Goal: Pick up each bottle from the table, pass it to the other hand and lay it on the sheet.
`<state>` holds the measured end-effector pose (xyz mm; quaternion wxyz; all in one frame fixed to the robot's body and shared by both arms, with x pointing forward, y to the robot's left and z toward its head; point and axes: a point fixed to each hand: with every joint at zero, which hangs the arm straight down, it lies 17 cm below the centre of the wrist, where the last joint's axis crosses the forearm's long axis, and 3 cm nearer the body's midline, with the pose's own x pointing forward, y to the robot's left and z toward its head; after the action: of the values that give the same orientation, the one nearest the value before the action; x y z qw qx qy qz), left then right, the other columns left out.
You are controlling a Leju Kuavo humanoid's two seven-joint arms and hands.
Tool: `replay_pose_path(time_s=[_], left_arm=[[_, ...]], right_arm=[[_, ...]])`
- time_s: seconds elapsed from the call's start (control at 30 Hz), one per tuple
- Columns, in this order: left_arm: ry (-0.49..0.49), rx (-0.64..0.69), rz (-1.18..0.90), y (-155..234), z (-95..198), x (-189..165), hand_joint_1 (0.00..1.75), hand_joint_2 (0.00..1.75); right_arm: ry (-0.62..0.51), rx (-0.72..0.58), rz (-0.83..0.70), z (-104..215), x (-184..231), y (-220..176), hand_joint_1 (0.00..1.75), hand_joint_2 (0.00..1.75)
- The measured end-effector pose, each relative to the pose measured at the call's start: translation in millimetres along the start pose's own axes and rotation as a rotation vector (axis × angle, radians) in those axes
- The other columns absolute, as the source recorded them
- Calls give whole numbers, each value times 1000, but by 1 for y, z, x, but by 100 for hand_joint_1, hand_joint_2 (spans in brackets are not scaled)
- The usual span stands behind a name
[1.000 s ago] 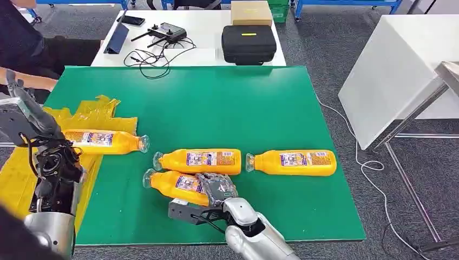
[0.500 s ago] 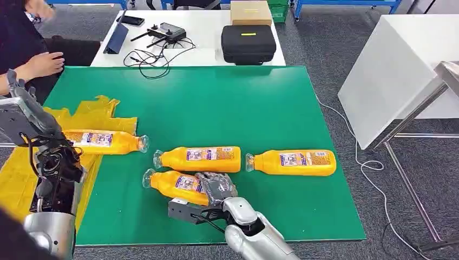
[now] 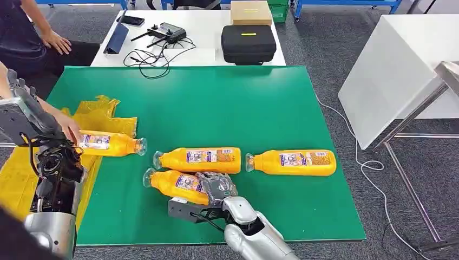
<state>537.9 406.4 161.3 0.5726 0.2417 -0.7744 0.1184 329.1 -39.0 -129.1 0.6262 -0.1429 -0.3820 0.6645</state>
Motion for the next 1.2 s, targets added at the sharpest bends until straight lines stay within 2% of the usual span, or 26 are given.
replay_pose_path(time_s=[0.17,0.2,0.3,0.4,0.47,0.6,0.73,1.03,1.2], left_arm=[[26,-32,49,-8,2,-3,0,0],[58,-61,91,-14,4,-7,0,175],[175,-233,316,-46,26,-21,0,175],[255,-393,564,-71,59,-23,0,175],[288,-441,651,-76,79,-28,0,175],[329,-539,691,-95,132,-28,0,175],[343,-567,705,-104,158,-21,0,175],[301,-612,725,-113,172,3,0,175],[268,-663,721,-134,179,24,0,175]], right_arm=[[-53,-23,-39,-1,11,-8,175,175],[-88,-42,-71,-1,20,-15,175,175],[-252,-93,-261,7,55,-44,175,175],[-463,-217,-485,34,94,-118,175,175],[-512,-299,-551,48,94,-154,175,175],[-557,-569,-713,80,47,-234,175,175],[-565,-649,-719,93,24,-254,175,175],[-555,-696,-716,104,8,-258,175,175],[-534,-731,-707,97,17,-285,175,175]])
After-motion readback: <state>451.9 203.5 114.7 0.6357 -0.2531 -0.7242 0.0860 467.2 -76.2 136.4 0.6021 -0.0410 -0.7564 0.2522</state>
